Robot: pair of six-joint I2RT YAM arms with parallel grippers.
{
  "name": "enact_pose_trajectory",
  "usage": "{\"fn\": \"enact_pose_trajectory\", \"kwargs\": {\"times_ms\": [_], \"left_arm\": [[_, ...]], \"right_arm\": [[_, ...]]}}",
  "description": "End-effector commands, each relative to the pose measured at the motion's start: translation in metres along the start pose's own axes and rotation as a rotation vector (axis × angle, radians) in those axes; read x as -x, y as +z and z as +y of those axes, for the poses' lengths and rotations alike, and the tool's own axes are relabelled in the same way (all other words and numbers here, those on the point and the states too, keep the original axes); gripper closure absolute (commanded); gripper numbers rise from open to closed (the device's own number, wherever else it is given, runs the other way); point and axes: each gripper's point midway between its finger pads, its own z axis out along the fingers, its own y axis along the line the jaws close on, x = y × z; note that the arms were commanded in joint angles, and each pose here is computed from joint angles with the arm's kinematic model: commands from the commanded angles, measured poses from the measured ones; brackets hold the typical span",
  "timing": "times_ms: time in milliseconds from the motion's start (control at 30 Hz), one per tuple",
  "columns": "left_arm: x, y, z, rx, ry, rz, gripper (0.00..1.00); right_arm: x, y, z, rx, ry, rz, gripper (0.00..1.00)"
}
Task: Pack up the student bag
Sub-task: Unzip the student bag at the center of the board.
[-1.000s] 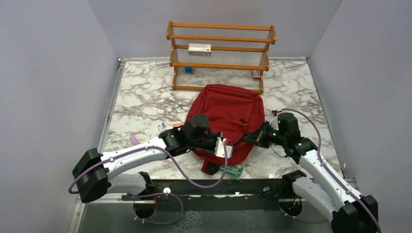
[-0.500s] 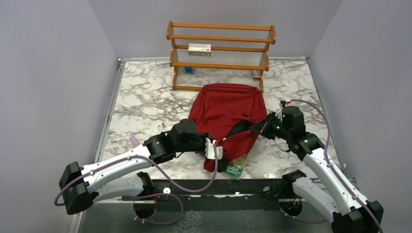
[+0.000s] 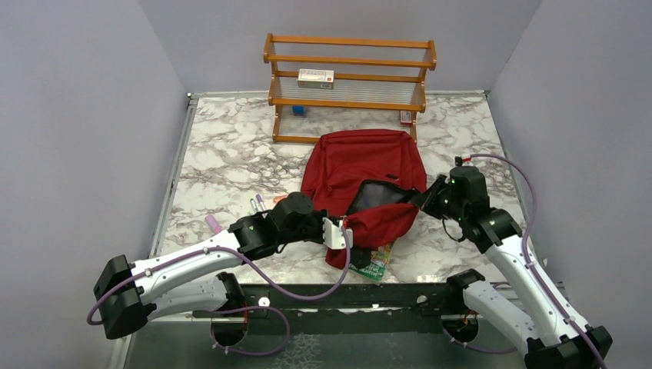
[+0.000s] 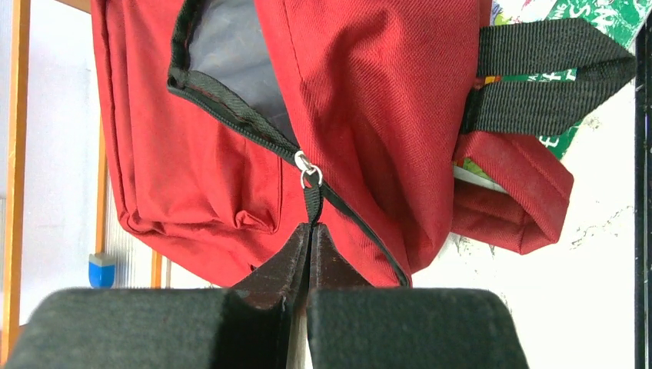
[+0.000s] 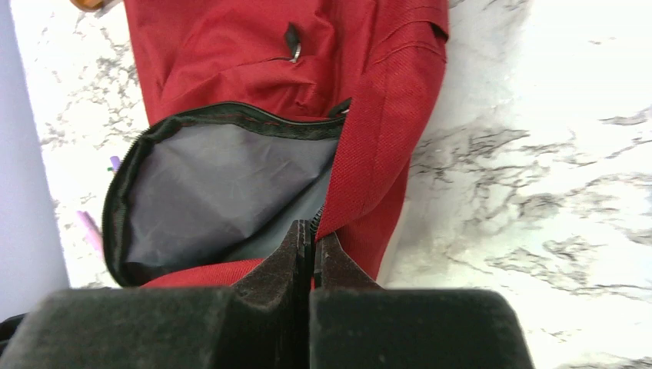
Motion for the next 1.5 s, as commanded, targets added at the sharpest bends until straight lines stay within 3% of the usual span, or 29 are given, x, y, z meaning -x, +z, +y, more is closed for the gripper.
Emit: {"fn": "enact_pose_trajectory", "kwargs": {"times_ms": [0,767,900,967,1067,1267,1467], "left_arm": [[-0.005,-0.009,0.005,0.036,0.022,0.027,1.00],[-0.052,-0.037,0.057,0.420,-0.057,0.122,1.00],[-0.052,-0.038,0.070,0.472,-0.074,0.092,1.00],[-0.043,-0.036,0.073,0.465,-0.071,0.048,1.00],[-0.020,-0.030,0.074,0.426,-0.047,-0.059,1.00],[0.013,-0.020,0.070,0.358,-0.009,-0.215,1.00],[0.025,-0.026,0.078,0.388,-0.025,-0.270,1.00]], "right_arm": [[0.032,-0.011,-0.017,-0.125,-0.071,-0.126,1.00],[0.047,-0.025,-0.035,-0.258,-0.156,-0.150,0.99],[0.049,-0.028,-0.036,-0.265,-0.160,-0.157,1.00],[0.050,-0.030,-0.021,-0.185,-0.184,-0.155,0.99],[0.058,-0.040,0.008,-0.038,-0.240,-0.177,0.89],[0.062,-0.067,0.062,0.235,-0.408,-0.183,0.53],[0.032,-0.070,0.111,0.582,-0.577,-0.055,0.41]]}}
